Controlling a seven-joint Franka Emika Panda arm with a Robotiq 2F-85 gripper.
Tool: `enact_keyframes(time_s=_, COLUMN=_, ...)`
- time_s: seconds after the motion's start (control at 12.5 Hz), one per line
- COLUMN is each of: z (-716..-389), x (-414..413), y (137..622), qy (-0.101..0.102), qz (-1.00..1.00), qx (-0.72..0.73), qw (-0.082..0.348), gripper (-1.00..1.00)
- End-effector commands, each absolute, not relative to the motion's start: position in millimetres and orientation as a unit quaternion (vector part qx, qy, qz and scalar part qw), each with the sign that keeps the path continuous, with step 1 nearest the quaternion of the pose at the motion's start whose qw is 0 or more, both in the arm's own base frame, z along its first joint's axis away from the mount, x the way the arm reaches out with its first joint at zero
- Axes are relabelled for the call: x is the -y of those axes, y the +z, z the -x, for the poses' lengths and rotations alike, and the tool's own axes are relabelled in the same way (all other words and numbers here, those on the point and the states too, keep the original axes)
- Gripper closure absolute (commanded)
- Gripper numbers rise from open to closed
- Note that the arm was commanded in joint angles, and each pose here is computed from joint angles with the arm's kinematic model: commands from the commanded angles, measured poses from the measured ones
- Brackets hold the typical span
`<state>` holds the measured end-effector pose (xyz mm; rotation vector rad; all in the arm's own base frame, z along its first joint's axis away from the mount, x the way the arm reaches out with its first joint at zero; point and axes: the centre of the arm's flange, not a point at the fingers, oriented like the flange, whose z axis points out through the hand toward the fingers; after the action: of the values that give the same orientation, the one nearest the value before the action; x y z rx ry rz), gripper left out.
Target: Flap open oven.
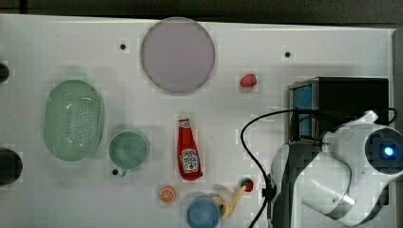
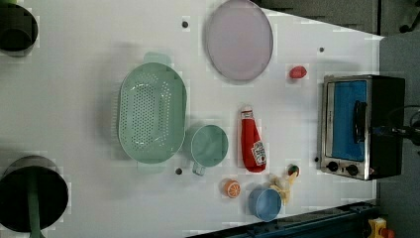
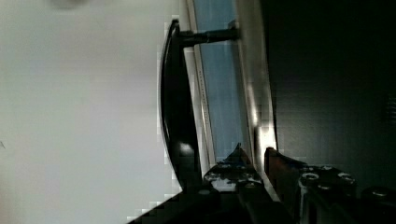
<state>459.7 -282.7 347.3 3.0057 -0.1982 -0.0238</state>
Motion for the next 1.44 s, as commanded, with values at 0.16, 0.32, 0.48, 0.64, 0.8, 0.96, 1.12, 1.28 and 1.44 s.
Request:
enact_keyframes(time_s=0.16, z=-474.6, x=268.1, y=340.4, qy=0.008, qz=-0.997, qx=0.017, qw=0.073, gripper=0.65)
enact_keyframes(time_s=0.32, z=-473.9, x=265.7, y=331.3, qy=-0.001, qz=-0.997, qx=0.018, qw=0.071, gripper=0.65)
enact_keyframes(time_s=0.48, z=-474.5, x=261.2, y=323.0, qy=-0.008, qz=-0.998, qx=0.014, qw=0.069, gripper=0.65)
enact_keyframes(time_s=0.64, z=-478.3, x=256.8, y=316.8, qy=-0.006, qz=-0.997, qx=0.015, qw=0.073, gripper=0.65)
enact_keyframes(time_s=0.8, z=-482.7, x=242.8, y=311.9, qy=-0.011, qz=-0.997, qx=0.013, qw=0.080, gripper=0.65)
enact_keyframes(time_s=0.96, z=-488.5, x=217.5, y=304.2, qy=-0.019, qz=-0.995, qx=0.012, qw=0.094, gripper=0.65)
enact_keyframes(time_s=1.12, z=-492.5, x=189.3, y=294.4, qy=-0.030, qz=-0.993, qx=0.001, qw=0.111, gripper=0.65)
enact_keyframes(time_s=1.28, z=-494.5, x=162.1, y=282.5, qy=-0.039, qz=-0.991, qx=-0.006, qw=0.130, gripper=0.65)
enact_keyframes(time_s=1.44, z=-495.3, x=139.4, y=270.2, qy=-0.043, qz=-0.987, qx=0.000, qw=0.156, gripper=0.65)
